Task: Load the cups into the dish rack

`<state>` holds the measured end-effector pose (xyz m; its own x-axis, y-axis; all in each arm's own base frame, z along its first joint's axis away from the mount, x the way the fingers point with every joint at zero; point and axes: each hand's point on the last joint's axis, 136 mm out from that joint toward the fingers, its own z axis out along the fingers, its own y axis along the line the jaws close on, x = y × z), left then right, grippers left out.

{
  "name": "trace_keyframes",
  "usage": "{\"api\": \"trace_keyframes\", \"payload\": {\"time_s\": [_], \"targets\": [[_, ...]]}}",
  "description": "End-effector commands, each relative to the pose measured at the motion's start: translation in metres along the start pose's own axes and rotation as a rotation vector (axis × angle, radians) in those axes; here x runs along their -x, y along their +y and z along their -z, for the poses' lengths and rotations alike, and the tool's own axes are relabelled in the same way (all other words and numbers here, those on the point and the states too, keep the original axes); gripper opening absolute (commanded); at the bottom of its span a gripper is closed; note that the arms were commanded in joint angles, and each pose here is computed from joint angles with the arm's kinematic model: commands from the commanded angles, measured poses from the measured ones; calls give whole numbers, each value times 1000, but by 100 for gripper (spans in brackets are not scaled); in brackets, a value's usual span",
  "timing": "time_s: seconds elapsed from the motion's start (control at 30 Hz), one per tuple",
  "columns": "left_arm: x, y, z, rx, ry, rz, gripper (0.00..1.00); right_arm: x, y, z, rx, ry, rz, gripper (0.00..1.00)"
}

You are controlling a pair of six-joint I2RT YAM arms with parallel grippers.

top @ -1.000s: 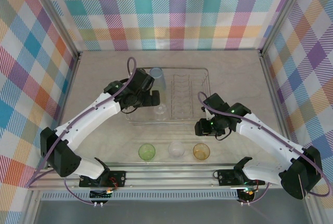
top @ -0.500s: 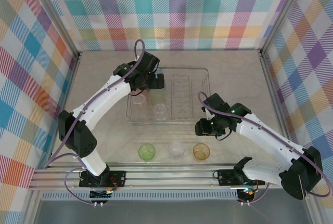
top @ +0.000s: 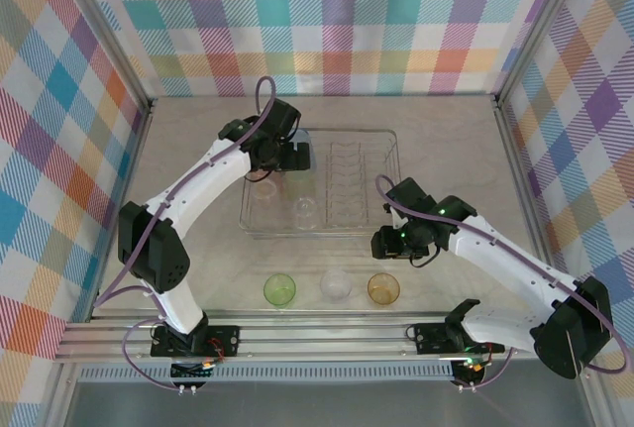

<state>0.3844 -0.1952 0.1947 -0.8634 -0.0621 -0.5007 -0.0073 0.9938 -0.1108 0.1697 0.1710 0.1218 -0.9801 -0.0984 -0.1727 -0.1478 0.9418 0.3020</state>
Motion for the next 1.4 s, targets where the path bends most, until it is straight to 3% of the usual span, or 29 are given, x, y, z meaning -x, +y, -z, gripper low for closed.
{"api": "trace_keyframes", "payload": {"time_s": [0.0,0.43,0.63,0.87,1.07,1.37], "targets": [[-13,0,-8,-27,40,35,100,3,3,4,-1,-4,23,49],[-24,-7,2,-99,65,70,100,6,6,6,4,-10,26,50],[-14,-6,19,-119,6,55,100,6,12,9,30,-7,25,50],[-2,-7,62,-184,-123,18,100,0,31,6,70,19,82,50],[-11,17,94,-181,-229,44,100,-6,63,-1,78,41,161,49],[-76,87,91,-29,-258,178,100,-16,134,-26,107,90,317,49]]}}
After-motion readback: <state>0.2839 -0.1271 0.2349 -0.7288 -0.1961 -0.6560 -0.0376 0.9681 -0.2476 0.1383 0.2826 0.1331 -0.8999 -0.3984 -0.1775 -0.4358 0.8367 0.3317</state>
